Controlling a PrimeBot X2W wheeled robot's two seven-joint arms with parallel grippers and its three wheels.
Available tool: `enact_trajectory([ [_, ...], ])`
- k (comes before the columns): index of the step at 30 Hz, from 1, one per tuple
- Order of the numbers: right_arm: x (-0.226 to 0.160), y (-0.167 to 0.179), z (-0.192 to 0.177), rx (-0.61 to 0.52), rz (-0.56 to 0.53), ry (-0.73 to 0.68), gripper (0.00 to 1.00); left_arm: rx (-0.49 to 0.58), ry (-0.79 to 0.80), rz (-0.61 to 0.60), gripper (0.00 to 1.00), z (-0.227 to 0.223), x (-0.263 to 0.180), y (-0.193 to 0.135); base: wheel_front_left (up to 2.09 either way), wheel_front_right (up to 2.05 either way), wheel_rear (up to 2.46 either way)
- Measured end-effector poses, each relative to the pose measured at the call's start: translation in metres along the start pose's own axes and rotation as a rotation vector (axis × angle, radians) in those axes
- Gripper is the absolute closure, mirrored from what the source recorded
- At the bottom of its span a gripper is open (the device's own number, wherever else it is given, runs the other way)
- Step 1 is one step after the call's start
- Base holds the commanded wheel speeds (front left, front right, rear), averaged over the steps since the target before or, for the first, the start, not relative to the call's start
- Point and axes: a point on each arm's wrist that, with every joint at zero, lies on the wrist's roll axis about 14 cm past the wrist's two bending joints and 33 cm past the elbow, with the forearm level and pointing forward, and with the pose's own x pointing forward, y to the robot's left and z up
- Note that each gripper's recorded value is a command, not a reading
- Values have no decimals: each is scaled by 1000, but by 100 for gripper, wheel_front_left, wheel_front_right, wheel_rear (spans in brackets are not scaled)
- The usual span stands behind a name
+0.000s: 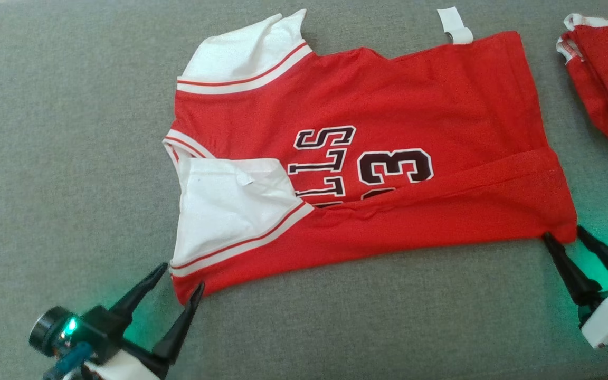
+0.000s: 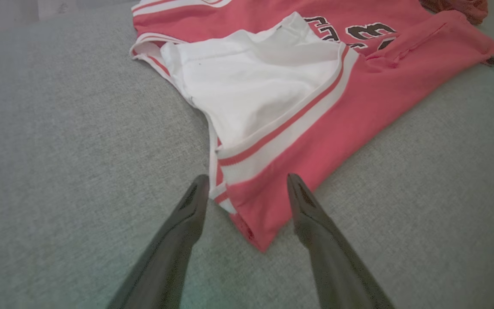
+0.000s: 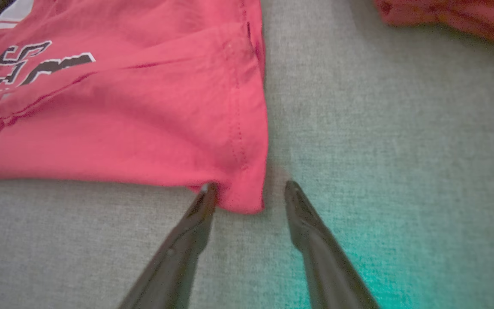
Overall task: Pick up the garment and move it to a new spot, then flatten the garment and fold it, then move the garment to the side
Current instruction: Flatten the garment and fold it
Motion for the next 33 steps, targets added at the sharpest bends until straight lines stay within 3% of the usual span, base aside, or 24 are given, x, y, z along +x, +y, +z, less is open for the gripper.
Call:
enact_trajectory([
  [5,2,3,19,-27,1,-69,0,42,-24,-1,0,16,10,11,0,0,0],
  [13,14,9,71,-119,8,-248,0,245,-180,-34,0,127,53,54,0,0,0],
  [20,34,18,95,-166,23,-310,0,188,-72,-77,0,166,104,82,0,0,0],
  [29,45,18,86,-155,13,-300,0,106,207,-64,0,147,156,116,0,0,0],
  [33,47,10,79,-141,-12,-292,0,73,271,-101,0,135,175,112,0,0,0],
])
